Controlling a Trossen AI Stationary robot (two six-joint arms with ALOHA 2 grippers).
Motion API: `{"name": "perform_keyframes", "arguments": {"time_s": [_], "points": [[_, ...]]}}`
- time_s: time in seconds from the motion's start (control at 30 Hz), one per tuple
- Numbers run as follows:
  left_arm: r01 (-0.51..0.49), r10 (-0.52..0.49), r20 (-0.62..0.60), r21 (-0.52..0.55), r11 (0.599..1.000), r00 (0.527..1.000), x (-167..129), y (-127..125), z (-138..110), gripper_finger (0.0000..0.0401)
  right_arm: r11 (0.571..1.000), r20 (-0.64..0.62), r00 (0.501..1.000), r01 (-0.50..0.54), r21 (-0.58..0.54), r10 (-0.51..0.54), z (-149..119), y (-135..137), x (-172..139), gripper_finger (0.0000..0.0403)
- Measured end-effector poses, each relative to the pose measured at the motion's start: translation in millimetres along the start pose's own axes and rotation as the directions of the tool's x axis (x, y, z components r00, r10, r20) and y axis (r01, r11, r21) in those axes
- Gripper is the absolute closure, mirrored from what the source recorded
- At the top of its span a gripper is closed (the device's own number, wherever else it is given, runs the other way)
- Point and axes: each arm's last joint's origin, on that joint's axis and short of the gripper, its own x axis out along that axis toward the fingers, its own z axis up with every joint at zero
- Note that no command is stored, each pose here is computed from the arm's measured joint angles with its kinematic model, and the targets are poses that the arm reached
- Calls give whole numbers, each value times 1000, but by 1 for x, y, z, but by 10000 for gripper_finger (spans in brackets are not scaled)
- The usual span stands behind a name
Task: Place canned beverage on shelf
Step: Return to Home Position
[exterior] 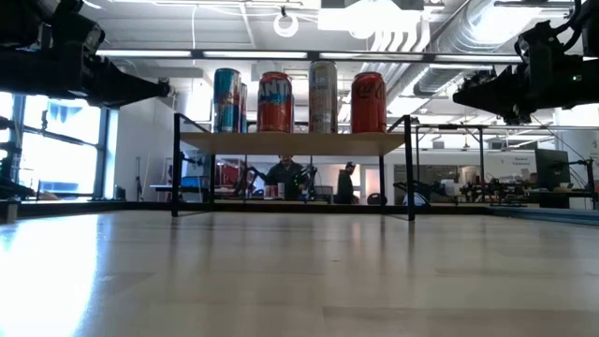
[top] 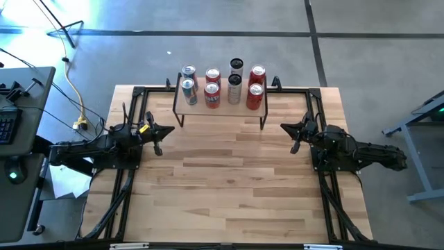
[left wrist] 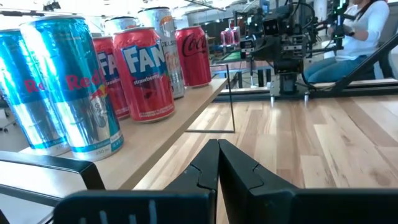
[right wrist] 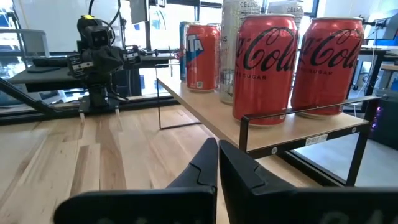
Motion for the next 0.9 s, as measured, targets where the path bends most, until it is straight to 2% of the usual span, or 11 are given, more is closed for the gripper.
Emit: {"name": "perform_keyframes", "arguments": {"time_s": [0.9], "points": [[3,-3,0,0,1000,1000,0,0,0,396,1000,-1,1000,0,0,0,0,0,0,403]]}}
